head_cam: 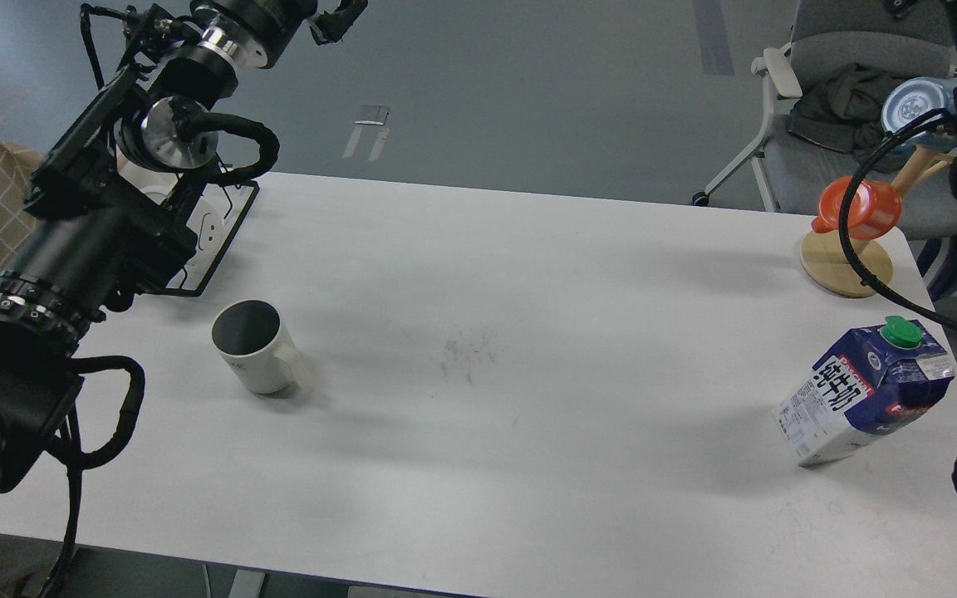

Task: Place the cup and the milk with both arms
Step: 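Raise the left gripper and move it toward the white mug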

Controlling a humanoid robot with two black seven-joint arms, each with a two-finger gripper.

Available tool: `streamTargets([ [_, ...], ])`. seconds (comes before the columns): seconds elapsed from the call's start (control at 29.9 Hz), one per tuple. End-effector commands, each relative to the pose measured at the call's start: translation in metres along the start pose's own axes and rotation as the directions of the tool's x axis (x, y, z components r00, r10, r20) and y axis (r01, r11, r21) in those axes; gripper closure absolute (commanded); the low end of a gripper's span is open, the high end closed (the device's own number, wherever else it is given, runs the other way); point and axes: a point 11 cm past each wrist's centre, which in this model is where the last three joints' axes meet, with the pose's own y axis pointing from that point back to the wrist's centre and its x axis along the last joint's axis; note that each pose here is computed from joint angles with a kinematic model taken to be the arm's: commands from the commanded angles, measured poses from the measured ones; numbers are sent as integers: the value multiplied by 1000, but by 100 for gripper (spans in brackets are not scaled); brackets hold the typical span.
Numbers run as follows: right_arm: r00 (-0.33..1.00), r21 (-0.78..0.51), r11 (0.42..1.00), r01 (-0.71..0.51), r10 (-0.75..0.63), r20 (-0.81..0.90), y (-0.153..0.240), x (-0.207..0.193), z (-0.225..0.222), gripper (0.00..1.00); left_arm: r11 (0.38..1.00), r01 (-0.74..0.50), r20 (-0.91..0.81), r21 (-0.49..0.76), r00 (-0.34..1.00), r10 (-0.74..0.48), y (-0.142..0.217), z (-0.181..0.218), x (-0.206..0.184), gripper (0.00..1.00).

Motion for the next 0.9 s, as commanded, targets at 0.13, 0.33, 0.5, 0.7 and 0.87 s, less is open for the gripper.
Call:
streamTargets([
  [0.13, 1000, 1, 1000, 10, -10, 14, -3, -4, 5, 0, 1000, -1, 12, -6, 1000, 1, 3, 6, 3, 2],
  [0.33, 1000, 1, 1000, 10, -10, 11, -3, -4, 4, 0, 1000, -9, 17, -15, 1000, 9, 6, 11, 6, 2],
  [0.5, 1000, -2, 1000, 3, -3, 13, 0, -1, 6, 0, 1000, -3, 14, -29, 1000, 4, 10, 16, 8, 2],
  [0.7, 1000, -1, 1000, 4, -4, 10, 0, -1, 4, 0, 999, -11, 15, -32, 1000, 11, 21, 15, 9, 2],
  [0.87, 1000, 0, 1000, 5, -5, 7, 0, -1, 3, 0, 1000, -12, 21, -23, 1000, 12, 36, 9, 11, 2],
])
